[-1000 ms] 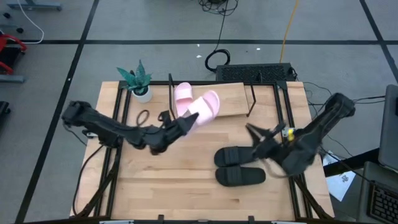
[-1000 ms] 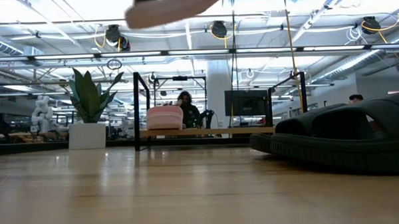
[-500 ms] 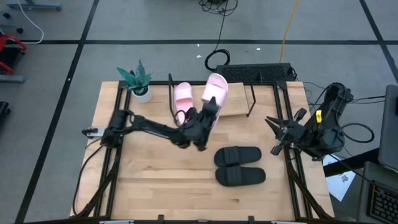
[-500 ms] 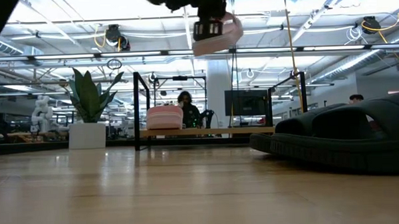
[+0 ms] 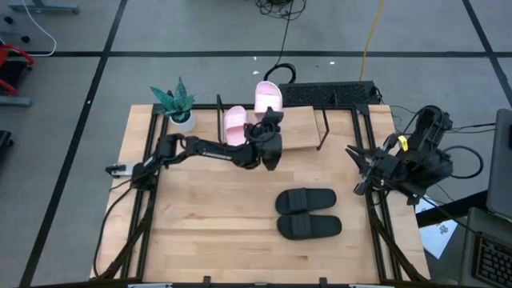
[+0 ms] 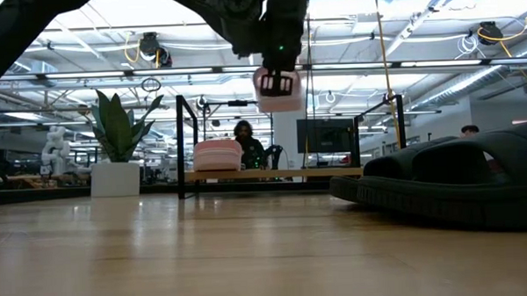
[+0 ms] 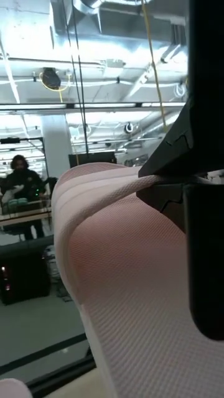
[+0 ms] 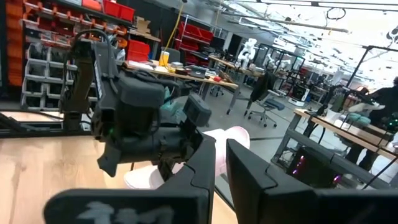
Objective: Pick and place slides into the shelf
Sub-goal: Put the pink slide on the shelf
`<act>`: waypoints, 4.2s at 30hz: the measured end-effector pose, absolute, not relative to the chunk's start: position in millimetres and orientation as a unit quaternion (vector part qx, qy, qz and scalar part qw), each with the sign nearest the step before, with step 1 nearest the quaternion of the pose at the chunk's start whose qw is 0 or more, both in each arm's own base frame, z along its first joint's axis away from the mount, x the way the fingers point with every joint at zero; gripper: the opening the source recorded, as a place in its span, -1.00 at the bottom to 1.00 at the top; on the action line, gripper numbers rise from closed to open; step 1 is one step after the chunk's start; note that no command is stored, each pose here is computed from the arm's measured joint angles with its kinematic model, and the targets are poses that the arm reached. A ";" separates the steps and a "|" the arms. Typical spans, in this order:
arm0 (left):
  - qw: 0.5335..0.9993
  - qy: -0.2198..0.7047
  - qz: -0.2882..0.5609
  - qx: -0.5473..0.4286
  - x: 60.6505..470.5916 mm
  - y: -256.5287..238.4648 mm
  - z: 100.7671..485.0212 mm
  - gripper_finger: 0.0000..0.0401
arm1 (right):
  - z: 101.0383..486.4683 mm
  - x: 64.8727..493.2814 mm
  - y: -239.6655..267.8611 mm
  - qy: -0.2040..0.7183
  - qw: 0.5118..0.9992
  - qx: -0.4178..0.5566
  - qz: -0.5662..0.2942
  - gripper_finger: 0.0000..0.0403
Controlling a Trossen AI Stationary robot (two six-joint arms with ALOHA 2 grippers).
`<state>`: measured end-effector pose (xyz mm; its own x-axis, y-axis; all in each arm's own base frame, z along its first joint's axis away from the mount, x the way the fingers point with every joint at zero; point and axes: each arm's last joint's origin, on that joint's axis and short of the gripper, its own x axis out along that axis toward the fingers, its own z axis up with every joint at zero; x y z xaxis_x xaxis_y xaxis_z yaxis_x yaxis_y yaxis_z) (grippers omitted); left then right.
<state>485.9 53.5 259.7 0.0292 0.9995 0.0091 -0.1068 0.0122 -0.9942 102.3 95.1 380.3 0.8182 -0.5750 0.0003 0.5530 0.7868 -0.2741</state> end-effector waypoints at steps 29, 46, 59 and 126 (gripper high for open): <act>0.529 -0.419 0.523 -0.521 479.2 78.5 219.0 -1.00 | 400.2 76.4 58.2 0.029 0.949 -0.091 -0.300 -0.86; 0.455 -0.387 0.535 -0.598 464.7 96.6 189.9 -1.00 | 400.2 76.4 58.3 0.030 0.948 -0.099 -0.300 -0.86; 0.438 -0.366 0.546 -0.613 459.7 95.3 185.3 -1.00 | 400.4 76.4 58.3 0.030 0.948 -0.100 -0.299 -0.86; 0.434 -0.289 0.610 -0.597 469.4 108.0 196.9 -1.00 | 402.6 69.8 48.9 0.026 0.950 -0.094 -0.297 -0.86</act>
<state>469.4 108.0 196.9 0.0893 0.8742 -0.4773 -0.1850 -0.4563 -0.8704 69.8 48.9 402.6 0.8216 -0.5700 0.0064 0.5602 0.8054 -0.1936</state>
